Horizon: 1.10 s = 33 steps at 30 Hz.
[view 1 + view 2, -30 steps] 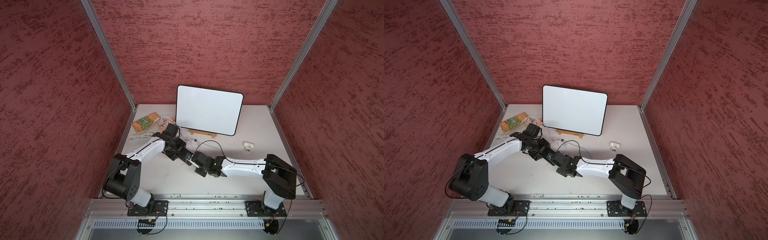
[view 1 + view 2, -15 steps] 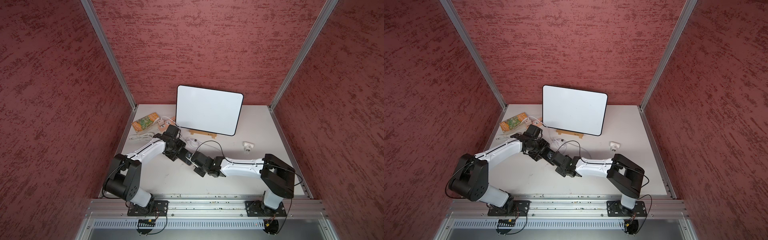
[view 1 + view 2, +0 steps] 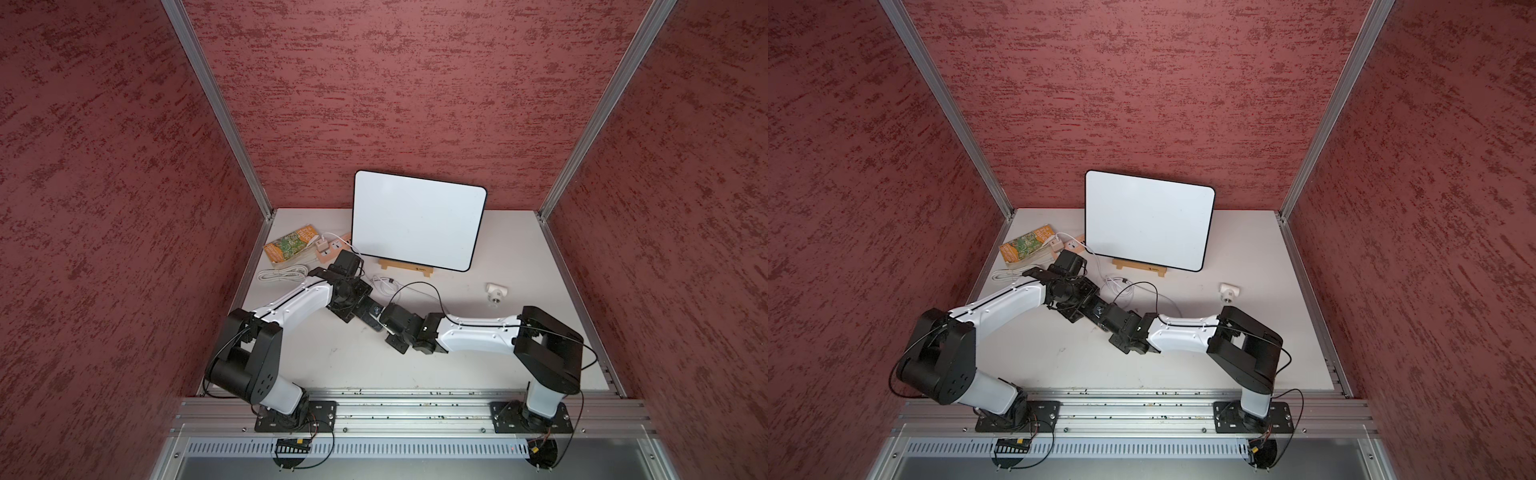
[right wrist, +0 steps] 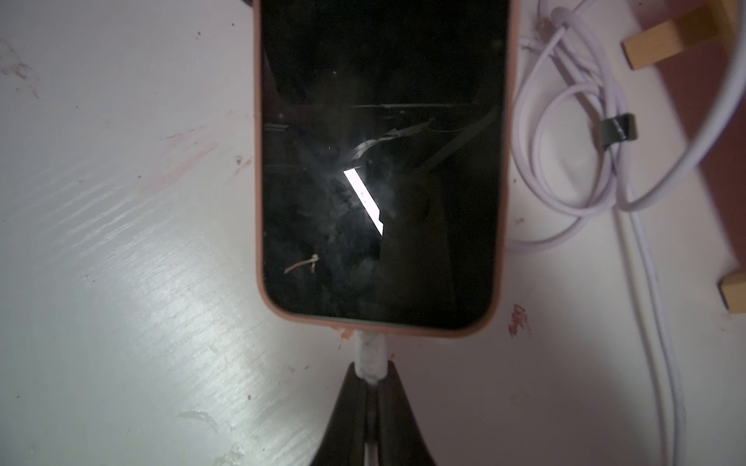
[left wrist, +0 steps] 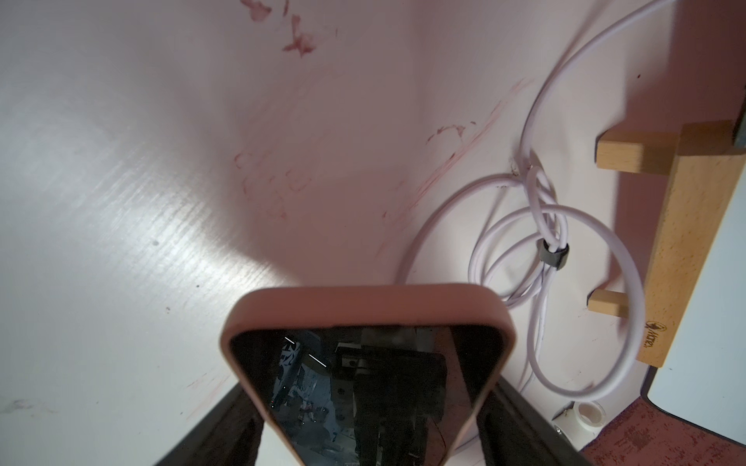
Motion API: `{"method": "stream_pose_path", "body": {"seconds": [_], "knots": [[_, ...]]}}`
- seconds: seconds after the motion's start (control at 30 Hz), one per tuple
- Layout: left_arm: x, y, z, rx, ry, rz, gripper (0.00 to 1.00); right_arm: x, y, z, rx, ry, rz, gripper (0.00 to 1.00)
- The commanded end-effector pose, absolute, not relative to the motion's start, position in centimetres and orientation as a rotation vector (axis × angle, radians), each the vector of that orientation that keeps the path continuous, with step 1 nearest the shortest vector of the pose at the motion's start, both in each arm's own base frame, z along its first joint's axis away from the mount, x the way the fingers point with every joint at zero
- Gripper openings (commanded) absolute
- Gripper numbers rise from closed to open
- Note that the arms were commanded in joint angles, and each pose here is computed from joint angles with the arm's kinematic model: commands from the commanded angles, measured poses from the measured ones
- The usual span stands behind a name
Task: Plug the charging cable into the phone
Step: Insert the charging cable into the phone.
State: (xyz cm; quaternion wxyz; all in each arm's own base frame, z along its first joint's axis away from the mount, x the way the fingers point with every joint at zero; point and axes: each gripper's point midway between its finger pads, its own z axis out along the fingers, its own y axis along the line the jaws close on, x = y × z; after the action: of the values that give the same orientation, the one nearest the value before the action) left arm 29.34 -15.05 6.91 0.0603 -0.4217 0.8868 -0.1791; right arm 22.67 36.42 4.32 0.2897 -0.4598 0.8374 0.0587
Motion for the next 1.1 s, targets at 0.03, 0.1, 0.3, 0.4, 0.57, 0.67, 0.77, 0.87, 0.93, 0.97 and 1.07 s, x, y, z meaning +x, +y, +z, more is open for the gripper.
{"method": "stream_pose_path", "body": {"seconds": [0.03, 0.1, 0.3, 0.4, 0.57, 0.67, 0.77, 0.87, 0.93, 0.97, 1.07], "knots": [[29.1, -17.8, 8.6, -1.252, 2.705, -0.726, 0.00, 24.7, 41.0, 9.3, -1.095, 2.071, 0.308, 0.02], [29.2, -17.7, 8.7, -1.256, 2.695, -0.743, 0.00, 24.7, 40.5, 9.3, -1.088, 2.083, 0.292, 0.30], [29.4, -17.1, 9.0, -1.267, 2.685, -0.738, 0.00, 24.8, 38.1, 11.4, -1.028, 2.091, 0.298, 0.91], [29.5, -16.9, 9.5, -1.261, 2.684, -0.729, 0.00, 25.0, 36.8, 13.3, -0.967, 2.079, 0.329, 0.99], [29.8, -16.7, 10.9, -1.248, 2.663, -0.719, 0.00, 25.7, 34.4, 16.1, -0.812, 2.086, 0.388, 0.99], [29.9, -16.4, 11.6, -1.236, 2.666, -0.682, 0.00, 26.3, 32.8, 17.0, -0.726, 2.106, 0.405, 0.99], [30.2, -16.2, 12.5, -1.207, 2.668, -0.665, 0.00, 27.0, 31.6, 16.9, -0.667, 2.133, 0.394, 0.99], [30.6, -16.1, 13.3, -1.180, 2.657, -0.664, 0.00, 27.6, 30.4, 16.1, -0.614, 2.175, 0.368, 0.99], [30.7, -16.0, 13.6, -1.165, 2.667, -0.649, 0.00, 27.8, 29.9, 15.7, -0.591, 2.191, 0.363, 0.99], [30.7, -15.9, 13.7, -1.156, 2.680, -0.640, 0.00, 27.8, 29.7, 15.5, -0.581, 2.195, 0.365, 0.99], [30.6, -15.6, 13.4, -1.174, 2.741, -0.575, 0.00, 28.2, 29.0, 15.3, -0.549, 2.205, 0.362, 0.99]]}}
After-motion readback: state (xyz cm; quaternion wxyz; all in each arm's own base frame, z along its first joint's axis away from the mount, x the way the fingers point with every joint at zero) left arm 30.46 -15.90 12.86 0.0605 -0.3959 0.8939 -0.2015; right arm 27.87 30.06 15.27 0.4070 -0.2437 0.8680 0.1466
